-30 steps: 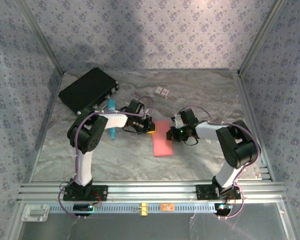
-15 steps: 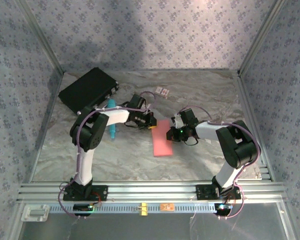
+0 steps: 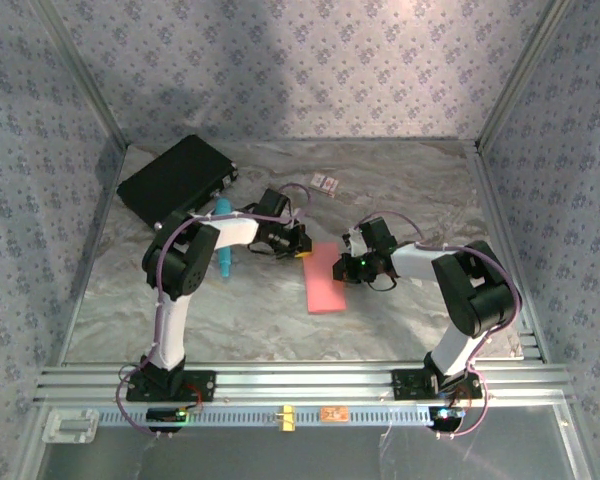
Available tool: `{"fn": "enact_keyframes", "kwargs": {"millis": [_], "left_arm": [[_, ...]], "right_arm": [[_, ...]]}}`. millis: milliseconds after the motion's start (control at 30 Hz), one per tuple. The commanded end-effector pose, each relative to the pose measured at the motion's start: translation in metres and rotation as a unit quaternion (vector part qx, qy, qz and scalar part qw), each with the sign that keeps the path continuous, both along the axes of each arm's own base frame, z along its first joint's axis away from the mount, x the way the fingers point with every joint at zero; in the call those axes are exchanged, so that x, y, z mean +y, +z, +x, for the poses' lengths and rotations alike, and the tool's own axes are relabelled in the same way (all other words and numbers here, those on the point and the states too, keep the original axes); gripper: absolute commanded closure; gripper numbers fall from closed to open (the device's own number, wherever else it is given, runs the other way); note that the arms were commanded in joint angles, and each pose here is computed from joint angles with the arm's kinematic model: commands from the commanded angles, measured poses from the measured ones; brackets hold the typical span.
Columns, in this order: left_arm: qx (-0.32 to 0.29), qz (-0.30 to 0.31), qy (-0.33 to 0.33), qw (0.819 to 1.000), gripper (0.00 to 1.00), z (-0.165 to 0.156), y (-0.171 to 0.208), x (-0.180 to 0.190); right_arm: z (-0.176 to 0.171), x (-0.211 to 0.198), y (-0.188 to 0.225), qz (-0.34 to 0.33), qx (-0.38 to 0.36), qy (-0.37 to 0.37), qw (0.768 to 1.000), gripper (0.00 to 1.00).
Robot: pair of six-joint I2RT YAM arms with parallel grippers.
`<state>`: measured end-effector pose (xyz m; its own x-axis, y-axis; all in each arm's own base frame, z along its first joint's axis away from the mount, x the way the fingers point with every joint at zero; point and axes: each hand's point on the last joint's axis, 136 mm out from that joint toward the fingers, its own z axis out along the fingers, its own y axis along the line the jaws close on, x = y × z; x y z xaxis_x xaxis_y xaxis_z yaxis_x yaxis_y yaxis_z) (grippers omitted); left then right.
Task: Fold a paper plane with a square sheet of paper (pick it up from the middle)
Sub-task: First fold the square sheet of paper in half at the center of the table.
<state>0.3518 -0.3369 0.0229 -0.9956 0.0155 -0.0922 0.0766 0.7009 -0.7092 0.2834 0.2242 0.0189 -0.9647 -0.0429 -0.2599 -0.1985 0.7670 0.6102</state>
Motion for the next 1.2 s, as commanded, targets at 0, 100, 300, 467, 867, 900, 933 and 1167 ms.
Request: {"fn": "enact_keyframes", "kwargs": {"millis": [0, 100, 300, 467, 867, 900, 933, 1167], "left_arm": [[-0.016, 0.050, 0.038, 0.998, 1.00, 0.022, -0.017, 0.019], [-0.017, 0.046, 0.047, 0.998, 1.00, 0.027, -0.016, 0.018], [-0.015, 0.074, 0.070, 0.995, 1.00, 0.031, -0.026, 0.031], [-0.022, 0.098, 0.090, 0.991, 1.00, 0.037, -0.026, 0.042], [-0.017, 0.115, 0.102, 0.988, 1.00, 0.046, -0.023, 0.043], [-0.016, 0.116, 0.102, 0.988, 1.00, 0.045, -0.023, 0.043], [-0.017, 0.116, 0.102, 0.988, 1.00, 0.045, -0.022, 0.044], [-0.036, 0.128, 0.119, 0.984, 1.00, 0.049, -0.007, 0.052]], "right_arm": [[-0.026, -0.024, -0.028, -0.054, 0.057, -0.013, 0.997, 1.00], [-0.027, -0.024, -0.028, -0.054, 0.058, -0.013, 0.997, 1.00], [-0.027, -0.024, -0.027, -0.052, 0.056, -0.014, 0.997, 1.00], [-0.028, -0.025, -0.027, -0.051, 0.055, -0.014, 0.997, 1.00], [-0.027, -0.024, -0.027, -0.047, 0.056, -0.013, 0.997, 1.00], [-0.027, -0.024, -0.027, -0.047, 0.057, -0.014, 0.997, 1.00], [-0.027, -0.024, -0.027, -0.047, 0.057, -0.013, 0.997, 1.00], [-0.027, -0.023, -0.027, -0.046, 0.057, -0.013, 0.997, 1.00]]}}
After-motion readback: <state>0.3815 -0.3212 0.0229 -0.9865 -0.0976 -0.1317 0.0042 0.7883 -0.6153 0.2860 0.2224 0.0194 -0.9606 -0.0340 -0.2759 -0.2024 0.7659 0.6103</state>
